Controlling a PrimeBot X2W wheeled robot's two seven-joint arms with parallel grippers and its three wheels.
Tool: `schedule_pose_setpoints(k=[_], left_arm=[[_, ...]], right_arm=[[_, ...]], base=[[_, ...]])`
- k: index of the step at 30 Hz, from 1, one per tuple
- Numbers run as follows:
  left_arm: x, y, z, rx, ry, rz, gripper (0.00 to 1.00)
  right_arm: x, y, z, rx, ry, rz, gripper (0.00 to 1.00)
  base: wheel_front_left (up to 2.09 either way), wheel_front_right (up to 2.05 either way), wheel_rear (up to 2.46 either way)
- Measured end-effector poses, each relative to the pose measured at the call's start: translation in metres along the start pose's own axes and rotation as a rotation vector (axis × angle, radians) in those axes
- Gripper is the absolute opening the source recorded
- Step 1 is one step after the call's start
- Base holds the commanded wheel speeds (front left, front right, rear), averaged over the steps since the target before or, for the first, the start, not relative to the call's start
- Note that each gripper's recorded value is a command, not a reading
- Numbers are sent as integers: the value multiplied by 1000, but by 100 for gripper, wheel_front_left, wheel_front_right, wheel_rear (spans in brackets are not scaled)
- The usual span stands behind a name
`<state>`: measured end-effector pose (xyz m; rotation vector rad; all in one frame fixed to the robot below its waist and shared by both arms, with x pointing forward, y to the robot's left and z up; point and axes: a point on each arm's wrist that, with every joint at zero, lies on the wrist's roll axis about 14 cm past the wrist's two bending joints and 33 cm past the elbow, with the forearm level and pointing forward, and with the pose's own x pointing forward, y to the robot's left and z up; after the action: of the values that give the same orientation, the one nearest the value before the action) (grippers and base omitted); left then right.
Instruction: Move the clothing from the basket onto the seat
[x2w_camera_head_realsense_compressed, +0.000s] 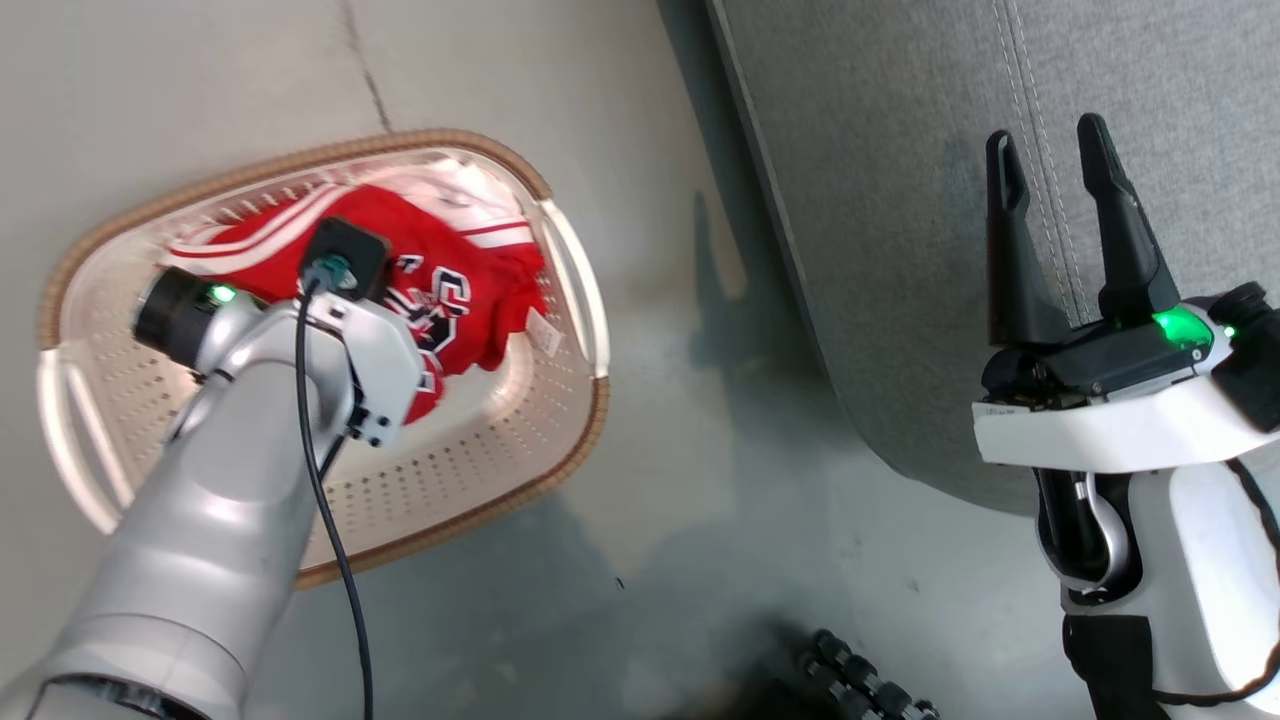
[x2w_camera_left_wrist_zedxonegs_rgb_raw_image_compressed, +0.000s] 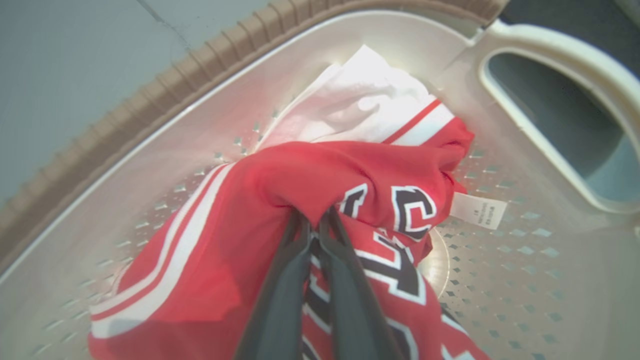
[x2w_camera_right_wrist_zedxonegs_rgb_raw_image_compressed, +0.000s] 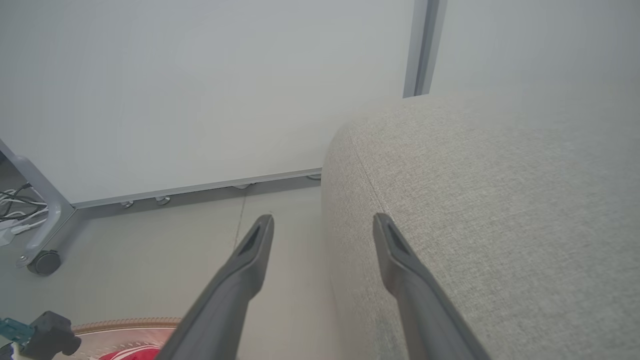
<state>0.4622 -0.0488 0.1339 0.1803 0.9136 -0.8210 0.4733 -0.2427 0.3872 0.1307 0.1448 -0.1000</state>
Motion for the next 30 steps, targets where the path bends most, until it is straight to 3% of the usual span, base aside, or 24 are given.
schedule_pose_setpoints(k=[18, 30], left_arm=[[-131, -3, 123, -158, -539, 102, 0], [-254, -4, 186, -165, -898, 206, 0]], right_arm=[[-21, 48, 40, -2, -61, 119, 100], [-45, 71, 70, 12, -93, 176, 100]], base=[[0, 0, 0], [0, 0, 0]])
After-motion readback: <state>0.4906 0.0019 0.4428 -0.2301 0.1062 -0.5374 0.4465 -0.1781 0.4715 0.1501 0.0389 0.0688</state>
